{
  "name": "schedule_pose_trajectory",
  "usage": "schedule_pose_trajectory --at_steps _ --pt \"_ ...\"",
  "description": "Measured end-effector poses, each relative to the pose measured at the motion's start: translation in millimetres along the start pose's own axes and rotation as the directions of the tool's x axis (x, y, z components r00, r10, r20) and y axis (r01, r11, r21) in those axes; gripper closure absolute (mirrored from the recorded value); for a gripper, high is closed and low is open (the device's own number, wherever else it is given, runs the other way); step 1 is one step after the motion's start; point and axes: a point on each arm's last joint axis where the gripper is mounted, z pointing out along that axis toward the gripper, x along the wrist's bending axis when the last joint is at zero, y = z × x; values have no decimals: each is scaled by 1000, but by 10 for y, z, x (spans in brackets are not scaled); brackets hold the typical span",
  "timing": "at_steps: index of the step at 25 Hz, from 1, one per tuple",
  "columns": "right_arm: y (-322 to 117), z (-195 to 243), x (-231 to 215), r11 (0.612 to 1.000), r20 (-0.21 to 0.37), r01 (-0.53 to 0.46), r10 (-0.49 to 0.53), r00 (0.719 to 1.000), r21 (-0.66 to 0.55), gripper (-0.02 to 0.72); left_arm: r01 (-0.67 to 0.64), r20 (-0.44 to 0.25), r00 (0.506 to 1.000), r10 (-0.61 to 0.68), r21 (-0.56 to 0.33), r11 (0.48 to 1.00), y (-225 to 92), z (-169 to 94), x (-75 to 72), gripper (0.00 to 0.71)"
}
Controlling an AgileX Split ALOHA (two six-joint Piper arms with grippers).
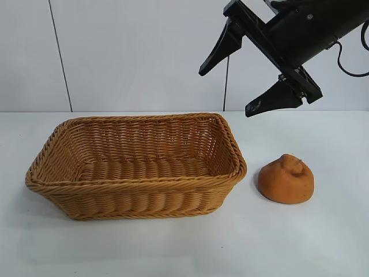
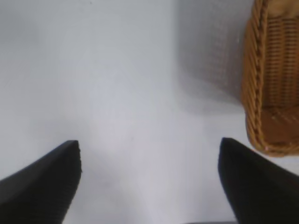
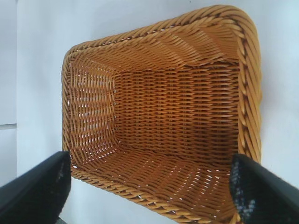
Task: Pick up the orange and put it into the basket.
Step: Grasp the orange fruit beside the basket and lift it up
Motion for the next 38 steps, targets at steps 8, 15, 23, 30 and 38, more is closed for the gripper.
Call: schedule_pose_trajectory --at_steps 8,15,23,30,38 --pt "0 0 0 1000 0 0 0 1000 0 73 -13 -10 1000 13 -79 997 -1131 -230 -31 133" --pt "0 0 0 1000 0 0 0 1000 0 73 -21 -20 1000 16 -295 955 -1850 -169 -42 133" --pt "0 0 0 1000 0 0 0 1000 0 73 -31 -28 999 20 -481 876 -2340 -152 -51 133" --pt "69 -66 48 998 31 70 -70 997 10 73 -40 -35 999 23 -613 789 -2544 -260 -62 133" --pt "229 -246 24 995 243 101 -102 965 17 73 -47 -40 999 24 -765 642 -2858 -351 -75 133"
